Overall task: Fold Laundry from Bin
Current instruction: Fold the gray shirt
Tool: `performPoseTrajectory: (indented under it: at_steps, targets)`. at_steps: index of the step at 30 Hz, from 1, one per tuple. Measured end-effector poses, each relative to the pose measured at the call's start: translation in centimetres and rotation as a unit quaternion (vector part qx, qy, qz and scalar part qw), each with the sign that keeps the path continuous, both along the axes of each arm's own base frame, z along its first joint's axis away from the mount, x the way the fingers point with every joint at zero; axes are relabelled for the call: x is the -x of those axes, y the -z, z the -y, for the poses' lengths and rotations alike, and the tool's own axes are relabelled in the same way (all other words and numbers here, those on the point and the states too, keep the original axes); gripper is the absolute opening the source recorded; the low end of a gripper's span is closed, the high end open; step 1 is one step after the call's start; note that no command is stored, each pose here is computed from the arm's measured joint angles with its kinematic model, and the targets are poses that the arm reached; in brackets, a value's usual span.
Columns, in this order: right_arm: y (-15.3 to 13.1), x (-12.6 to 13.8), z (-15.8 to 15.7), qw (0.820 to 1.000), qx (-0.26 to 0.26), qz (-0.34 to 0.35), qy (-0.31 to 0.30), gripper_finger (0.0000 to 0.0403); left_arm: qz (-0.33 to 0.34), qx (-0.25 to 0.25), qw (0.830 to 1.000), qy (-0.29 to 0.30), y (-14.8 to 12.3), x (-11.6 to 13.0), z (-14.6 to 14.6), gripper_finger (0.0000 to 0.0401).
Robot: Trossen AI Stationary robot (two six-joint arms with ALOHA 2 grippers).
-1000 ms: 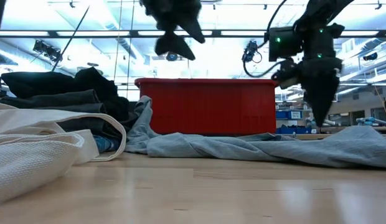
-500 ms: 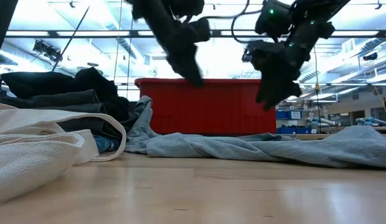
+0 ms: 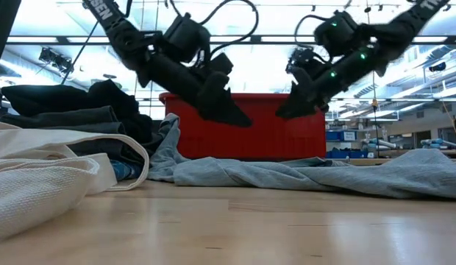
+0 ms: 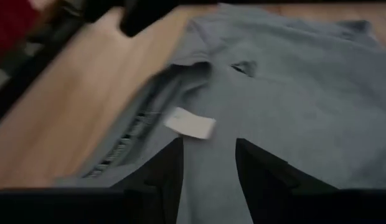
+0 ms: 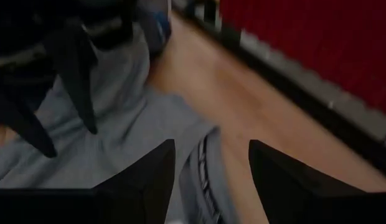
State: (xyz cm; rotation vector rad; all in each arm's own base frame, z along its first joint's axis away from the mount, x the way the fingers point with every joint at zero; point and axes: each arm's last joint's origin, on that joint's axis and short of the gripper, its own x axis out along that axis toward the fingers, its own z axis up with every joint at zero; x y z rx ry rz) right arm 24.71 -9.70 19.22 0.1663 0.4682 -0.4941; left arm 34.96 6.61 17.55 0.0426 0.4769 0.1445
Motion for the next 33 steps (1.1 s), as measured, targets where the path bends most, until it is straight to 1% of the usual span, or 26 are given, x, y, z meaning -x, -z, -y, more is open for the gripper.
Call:
performPoseTrajectory:
  at_steps: [3, 5, 6, 9, 12, 16, 18, 19, 21, 23, 24, 27, 29, 31, 33]
  targets:
    - [0.8, 0.8, 0.1, 0.998, 0.038, 0.049, 0.002, 0.0212, 0.027, -0.005, 0.999, -0.02, 0.3, 0.4, -0.1, 0.0149]
    - [1.3, 1.2, -0.1, 0.997, 0.043, 0.07, 0.004, 0.0212, 0.048, -0.001, 0.999, -0.024, 0.3, 0.5, 0.0, 0.0149]
    - [1.6, 1.4, -0.3, 0.996, 0.037, 0.076, 0.002, 0.0212, 0.06, 0.004, 0.998, -0.024, 0.2, 0.4, 0.1, 0.0149]
    - [2.2, 1.2, -1.8, 0.996, -0.005, 0.084, -0.024, 0.0212, 0.094, 0.034, 0.995, -0.023, -0.4, 0.1, 0.9, 0.0149]
    - [3.1, 1.1, -4.1, 0.995, -0.059, 0.069, -0.049, 0.0212, 0.129, 0.095, 0.987, -0.017, -0.9, -0.3, 2.6, 0.0149]
    - [4.0, 1.1, -8.2, 0.98, -0.169, 0.077, -0.077, 0.0212, 0.175, 0.181, 0.968, -0.004, -1.7, -0.6, 5.0, 0.0149]
    - [3.9, 1.0, -10.2, 0.973, -0.194, 0.083, -0.096, 0.0212, 0.188, 0.219, 0.957, 0.005, -2.2, -0.7, 6.3, 0.0149]
    - [3.7, 0.9, -11.0, 0.97, -0.199, 0.091, -0.103, 0.0212, 0.194, 0.228, 0.954, 0.014, -2.4, -0.7, 7.0, 0.0149]
    - [3.2, 0.7, -12.7, 0.969, -0.201, 0.099, -0.108, 0.0211, 0.199, 0.228, 0.952, 0.038, -2.6, -0.6, 8.6, 0.0149]
    - [2.9, 0.7, -14.3, 0.97, -0.196, 0.095, -0.109, 0.0211, 0.198, 0.216, 0.955, 0.042, -2.6, -0.5, 10.0, 0.0149]
    - [2.7, 0.8, -15.1, 0.971, -0.192, 0.093, -0.105, 0.0211, 0.201, 0.205, 0.957, 0.029, -2.6, -0.4, 10.5, 0.0149]
    - [2.5, 1.2, -17.1, 0.977, -0.175, 0.086, -0.083, 0.021, 0.198, 0.159, 0.966, -0.037, -2.3, -0.1, 11.9, 0.0149]
    - [2.4, 1.5, -18.1, 0.982, -0.163, 0.074, -0.069, 0.021, 0.183, 0.132, 0.973, -0.054, -1.9, 0.1, 12.6, 0.0149]
    - [2.5, 1.7, -18.5, 0.986, -0.148, 0.056, -0.062, 0.021, 0.16, 0.112, 0.98, -0.042, -1.5, 0.3, 13.3, 0.0149]
    - [2.5, 1.8, -18.6, 0.989, -0.13, 0.048, -0.055, 0.021, 0.116, 0.088, 0.989, -0.033, -0.7, 0.6, 13.8, 0.0149]
